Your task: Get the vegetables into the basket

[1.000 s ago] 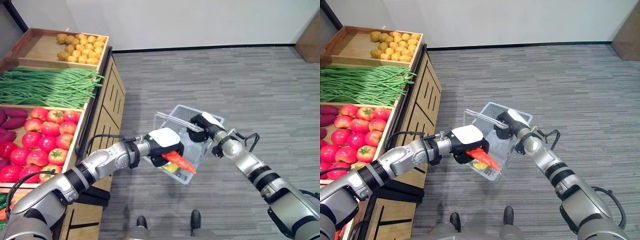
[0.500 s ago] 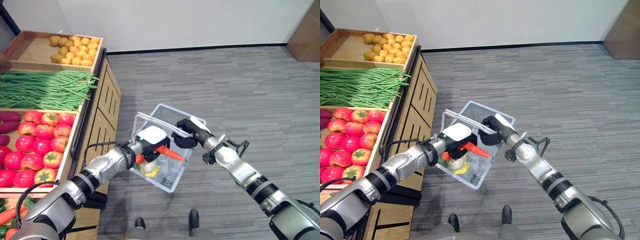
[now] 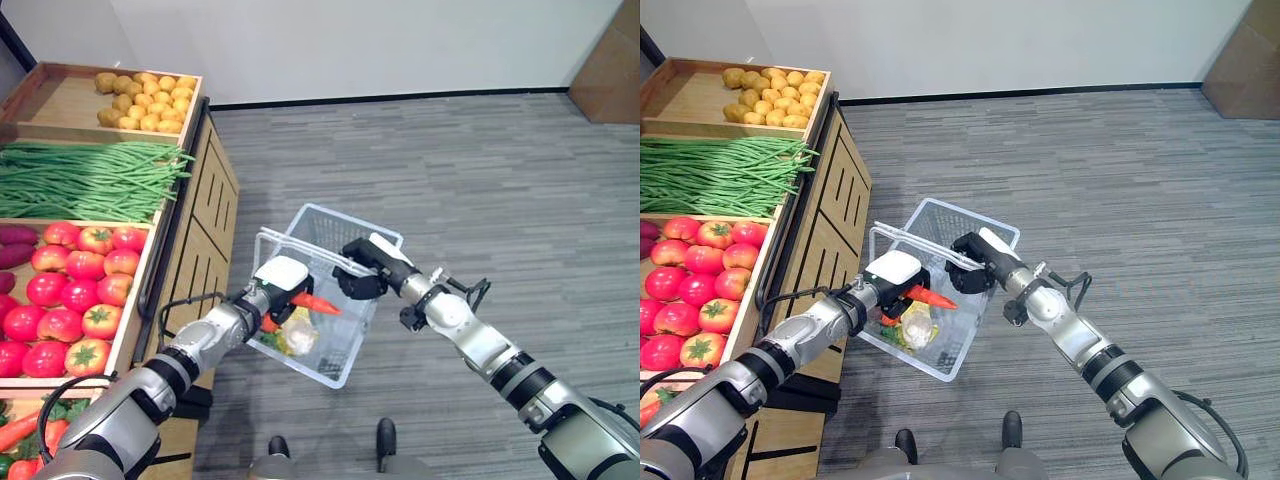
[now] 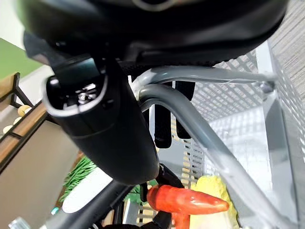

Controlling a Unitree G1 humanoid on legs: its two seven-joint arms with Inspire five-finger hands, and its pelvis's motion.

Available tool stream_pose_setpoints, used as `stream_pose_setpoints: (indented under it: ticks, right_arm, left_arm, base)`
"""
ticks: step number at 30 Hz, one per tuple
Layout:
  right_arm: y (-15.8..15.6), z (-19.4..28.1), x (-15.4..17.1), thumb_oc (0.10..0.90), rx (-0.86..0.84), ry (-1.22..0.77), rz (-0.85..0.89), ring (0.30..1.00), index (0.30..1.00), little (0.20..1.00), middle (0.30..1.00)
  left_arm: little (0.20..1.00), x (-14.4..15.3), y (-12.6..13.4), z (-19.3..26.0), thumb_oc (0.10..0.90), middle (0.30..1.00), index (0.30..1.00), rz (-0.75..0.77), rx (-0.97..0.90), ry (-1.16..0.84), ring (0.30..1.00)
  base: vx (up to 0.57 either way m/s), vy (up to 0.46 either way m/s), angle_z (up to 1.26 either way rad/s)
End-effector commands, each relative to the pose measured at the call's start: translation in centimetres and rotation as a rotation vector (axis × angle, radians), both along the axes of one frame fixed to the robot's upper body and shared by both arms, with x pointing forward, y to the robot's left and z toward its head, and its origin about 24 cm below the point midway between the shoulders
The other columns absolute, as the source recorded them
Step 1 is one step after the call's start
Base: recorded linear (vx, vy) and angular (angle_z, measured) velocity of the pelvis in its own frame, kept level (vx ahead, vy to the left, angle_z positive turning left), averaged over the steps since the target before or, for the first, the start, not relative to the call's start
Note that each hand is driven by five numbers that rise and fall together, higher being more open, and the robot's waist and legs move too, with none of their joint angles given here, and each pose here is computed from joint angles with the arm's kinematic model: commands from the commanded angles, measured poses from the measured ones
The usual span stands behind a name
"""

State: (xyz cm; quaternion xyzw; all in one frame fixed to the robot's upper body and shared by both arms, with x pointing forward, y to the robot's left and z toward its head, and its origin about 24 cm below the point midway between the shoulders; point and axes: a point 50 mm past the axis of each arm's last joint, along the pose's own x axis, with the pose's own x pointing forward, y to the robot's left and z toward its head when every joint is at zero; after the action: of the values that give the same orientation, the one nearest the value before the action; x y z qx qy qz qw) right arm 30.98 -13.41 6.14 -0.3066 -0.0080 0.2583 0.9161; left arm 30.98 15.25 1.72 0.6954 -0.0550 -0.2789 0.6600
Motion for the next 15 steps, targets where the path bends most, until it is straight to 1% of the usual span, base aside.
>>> stream_pose_setpoints:
  ticks: [1,6,7,12,14,15]
  right_arm:
    - [4.4,9.4,0.3,0.4,0.322,-0.355,0.171,0.3,0.3,0.3,0.3]
    - [4.2,9.2,0.3,0.4,0.314,-0.357,0.163,0.3,0.3,0.3,0.3]
    - [4.1,9.1,0.2,0.4,0.309,-0.356,0.159,0.3,0.3,0.3,0.3]
    - [4.0,8.5,0.4,0.4,0.301,-0.343,0.141,0.3,0.3,0.3,0.3]
    - [3.5,7.9,0.7,0.4,0.277,-0.328,0.111,0.3,0.3,0.3,0.3]
    - [2.7,7.3,0.9,0.4,0.245,-0.325,0.073,0.3,0.3,0.3,0.3]
  left_arm:
    - [1.0,2.2,-1.0,3.3,0.9,1.0,1.0,-0.031,-0.032,-0.173,1.0]
    - [1.0,1.9,-2.1,3.8,0.9,1.0,1.0,-0.079,-0.054,-0.185,1.0]
    - [1.0,1.8,-2.8,4.4,0.9,1.0,1.0,-0.117,-0.072,-0.198,1.0]
    - [1.0,1.6,-3.7,5.2,0.9,1.0,1.0,-0.161,-0.103,-0.21,1.0]
    - [1.0,1.4,-4.3,5.8,0.9,1.0,1.0,-0.201,-0.123,-0.221,1.0]
    - [1.0,1.0,-4.8,6.4,0.9,1.0,1.0,-0.235,-0.156,-0.231,1.0]
  base:
    - [0.0,0.0,0.0]
    - [0.0,0.0,0.0]
    - [0.0,0.0,0.0]
    - [0.0,0.0,0.0]
    - [0.0,0.0,0.0]
    - [0.0,0.0,0.0]
